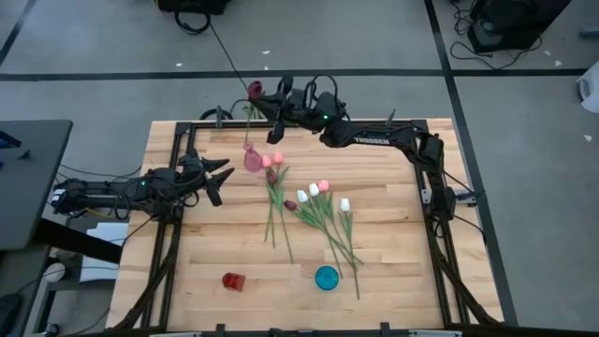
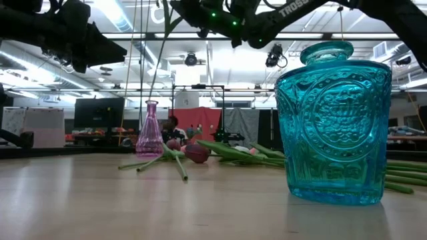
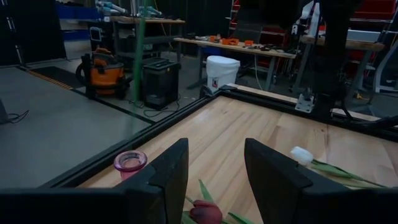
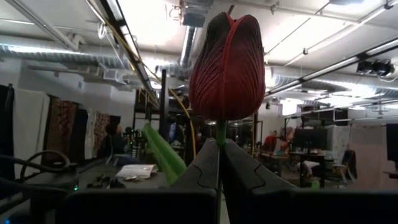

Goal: Sort flowers into vase by color
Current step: Put the top right red flower into the purple vase, then put the bottom pink flower into the red vase

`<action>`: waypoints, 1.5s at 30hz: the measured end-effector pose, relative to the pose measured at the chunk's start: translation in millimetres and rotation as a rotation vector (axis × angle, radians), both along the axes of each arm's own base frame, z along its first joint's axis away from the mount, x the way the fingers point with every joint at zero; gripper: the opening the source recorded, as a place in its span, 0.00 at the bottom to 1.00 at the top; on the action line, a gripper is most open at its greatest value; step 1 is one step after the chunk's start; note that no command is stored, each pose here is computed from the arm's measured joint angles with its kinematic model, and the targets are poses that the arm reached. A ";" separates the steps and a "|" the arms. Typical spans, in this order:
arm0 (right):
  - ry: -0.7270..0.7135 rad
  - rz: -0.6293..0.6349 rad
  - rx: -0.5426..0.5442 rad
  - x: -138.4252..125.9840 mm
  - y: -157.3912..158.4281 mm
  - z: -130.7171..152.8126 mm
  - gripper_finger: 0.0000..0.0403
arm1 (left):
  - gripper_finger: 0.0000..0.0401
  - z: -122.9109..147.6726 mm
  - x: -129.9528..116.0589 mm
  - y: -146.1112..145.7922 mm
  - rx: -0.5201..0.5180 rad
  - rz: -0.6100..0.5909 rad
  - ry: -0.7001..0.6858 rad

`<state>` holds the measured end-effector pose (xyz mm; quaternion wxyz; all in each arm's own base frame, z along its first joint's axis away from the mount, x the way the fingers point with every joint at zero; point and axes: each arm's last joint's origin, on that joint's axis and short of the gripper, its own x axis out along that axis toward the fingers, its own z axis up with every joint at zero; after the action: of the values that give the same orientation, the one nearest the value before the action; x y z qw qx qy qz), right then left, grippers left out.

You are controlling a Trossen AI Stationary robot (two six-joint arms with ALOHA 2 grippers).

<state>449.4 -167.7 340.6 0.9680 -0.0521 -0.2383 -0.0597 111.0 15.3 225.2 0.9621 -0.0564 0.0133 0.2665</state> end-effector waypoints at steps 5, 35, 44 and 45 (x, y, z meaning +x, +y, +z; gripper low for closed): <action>0.012 -0.002 0.007 -0.1 -2.0 -1.1 0.04 | 0.41 0.0 0.0 0.0 0.000 0.000 0.000; 0.739 0.051 0.130 -2.7 -10.3 -9.1 0.61 | 0.41 -0.7 0.2 -0.5 -0.002 -0.019 0.007; 0.948 -0.086 0.118 -31.5 7.9 24.3 0.72 | 0.41 -0.8 0.2 -0.5 0.005 -0.019 0.012; 0.967 -0.104 0.124 -37.5 9.7 28.9 0.72 | 0.41 -0.8 0.2 -0.5 0.011 -0.020 0.015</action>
<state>411.9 -158.0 369.5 0.9648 -0.0281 0.2453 -0.0911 111.2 14.8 224.4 0.9649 -0.0489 0.0198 0.2574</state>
